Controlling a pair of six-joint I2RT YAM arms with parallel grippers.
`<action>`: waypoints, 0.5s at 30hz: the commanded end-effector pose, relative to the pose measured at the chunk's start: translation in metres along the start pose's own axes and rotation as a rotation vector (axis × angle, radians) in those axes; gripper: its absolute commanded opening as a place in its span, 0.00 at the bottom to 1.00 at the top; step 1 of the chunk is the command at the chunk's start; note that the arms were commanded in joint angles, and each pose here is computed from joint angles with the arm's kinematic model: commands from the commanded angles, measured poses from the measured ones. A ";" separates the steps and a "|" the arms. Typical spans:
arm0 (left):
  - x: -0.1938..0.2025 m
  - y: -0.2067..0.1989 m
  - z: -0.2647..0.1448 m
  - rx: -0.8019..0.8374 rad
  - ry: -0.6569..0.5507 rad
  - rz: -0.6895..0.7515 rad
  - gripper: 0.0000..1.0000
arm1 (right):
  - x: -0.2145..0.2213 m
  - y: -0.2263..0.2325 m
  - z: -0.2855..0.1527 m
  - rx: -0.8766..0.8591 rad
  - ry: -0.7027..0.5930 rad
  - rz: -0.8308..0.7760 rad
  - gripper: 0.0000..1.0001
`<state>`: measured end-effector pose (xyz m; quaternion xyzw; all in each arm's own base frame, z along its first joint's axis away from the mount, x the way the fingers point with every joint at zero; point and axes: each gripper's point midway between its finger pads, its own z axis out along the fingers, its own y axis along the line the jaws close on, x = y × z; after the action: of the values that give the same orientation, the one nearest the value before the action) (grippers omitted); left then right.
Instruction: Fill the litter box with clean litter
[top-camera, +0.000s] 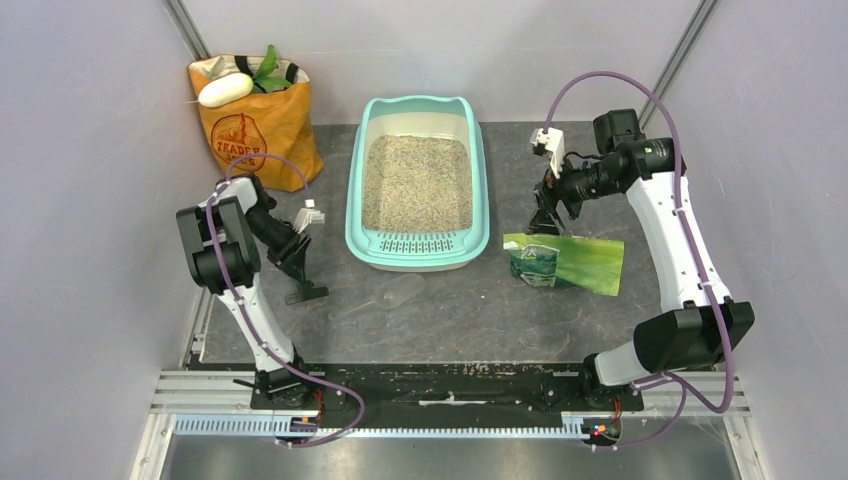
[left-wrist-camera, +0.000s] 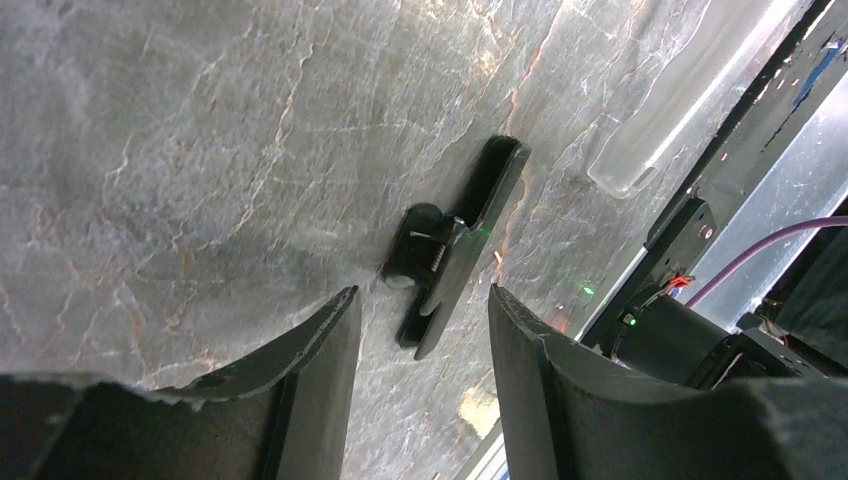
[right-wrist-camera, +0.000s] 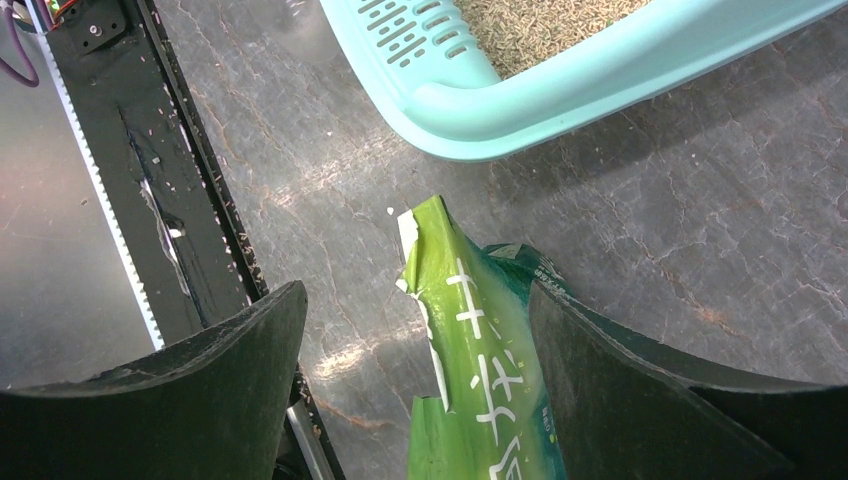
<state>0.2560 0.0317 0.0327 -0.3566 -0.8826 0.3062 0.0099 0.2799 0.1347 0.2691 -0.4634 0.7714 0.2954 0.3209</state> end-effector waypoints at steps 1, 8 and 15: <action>-0.013 -0.001 0.004 0.024 -0.046 0.066 0.54 | -0.008 0.003 -0.006 0.006 -0.008 -0.026 0.88; -0.007 -0.007 0.014 0.052 -0.043 0.065 0.46 | -0.010 0.000 -0.004 0.005 -0.006 -0.019 0.88; -0.001 -0.016 0.018 0.073 -0.035 0.077 0.34 | -0.010 -0.003 -0.002 -0.001 0.000 -0.019 0.87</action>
<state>0.2432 0.0180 0.0239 -0.3629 -0.8697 0.3343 0.0148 0.2827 0.1346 0.2671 -0.4632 0.7741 0.2954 0.3145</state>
